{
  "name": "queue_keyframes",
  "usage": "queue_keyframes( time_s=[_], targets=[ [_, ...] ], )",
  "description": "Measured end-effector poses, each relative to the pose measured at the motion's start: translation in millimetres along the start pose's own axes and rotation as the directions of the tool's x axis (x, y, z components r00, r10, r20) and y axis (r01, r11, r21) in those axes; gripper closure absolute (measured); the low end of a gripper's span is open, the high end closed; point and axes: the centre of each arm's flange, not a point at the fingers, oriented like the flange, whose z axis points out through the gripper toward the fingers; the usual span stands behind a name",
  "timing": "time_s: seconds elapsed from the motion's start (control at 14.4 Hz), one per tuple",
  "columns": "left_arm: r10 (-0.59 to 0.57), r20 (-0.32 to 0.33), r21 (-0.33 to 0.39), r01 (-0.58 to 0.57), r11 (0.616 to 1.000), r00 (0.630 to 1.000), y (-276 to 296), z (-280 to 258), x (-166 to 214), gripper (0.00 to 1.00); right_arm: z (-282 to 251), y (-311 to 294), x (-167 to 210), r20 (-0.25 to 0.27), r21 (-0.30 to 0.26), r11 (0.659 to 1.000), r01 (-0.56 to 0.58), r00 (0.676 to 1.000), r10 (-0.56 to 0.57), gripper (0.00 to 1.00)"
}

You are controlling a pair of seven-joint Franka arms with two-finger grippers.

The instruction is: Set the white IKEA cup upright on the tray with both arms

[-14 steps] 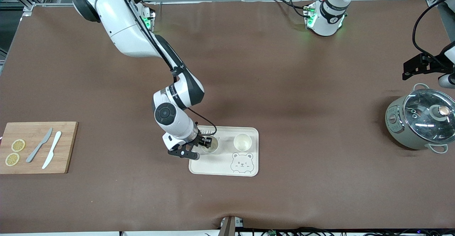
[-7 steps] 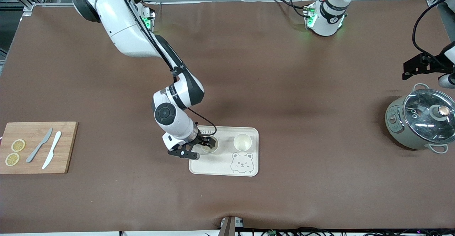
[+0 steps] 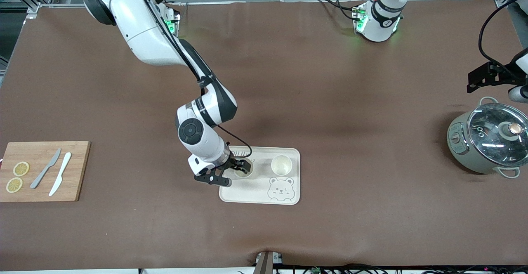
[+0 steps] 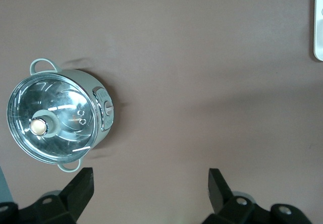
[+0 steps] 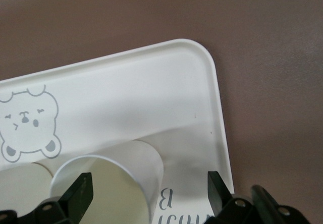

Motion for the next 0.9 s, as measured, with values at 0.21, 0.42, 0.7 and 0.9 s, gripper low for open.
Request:
queue_keyframes(
  time_s=[0.21,0.42,0.7,0.9],
  targets=[
    [0.0,0.001,0.0,0.0,1.0,1.0,0.0,0.5,0.2,0.0,-34.6,-6.2,1.7,0.043,-0.027,1.0,0.006,0.999,-0.005,0.0],
    [0.0,0.003,-0.001,0.0,1.0,1.0,-0.1,1.4,0.7,0.0,-111.9,-7.2,8.3,0.068,-0.056,0.998,0.006,0.998,-0.002,0.0],
    [0.0,0.003,-0.001,0.0,1.0,1.0,-0.2,1.7,0.9,0.0,-224.6,27.8,23.5,0.083,-0.101,0.995,-0.01,0.996,0.018,0.0],
    [0.0,0.003,-0.001,0.0,1.0,1.0,-0.4,1.8,0.9,0.0,-287.9,90.1,43.4,0.125,-0.135,0.991,0.015,0.992,0.002,0.0]
  ],
)
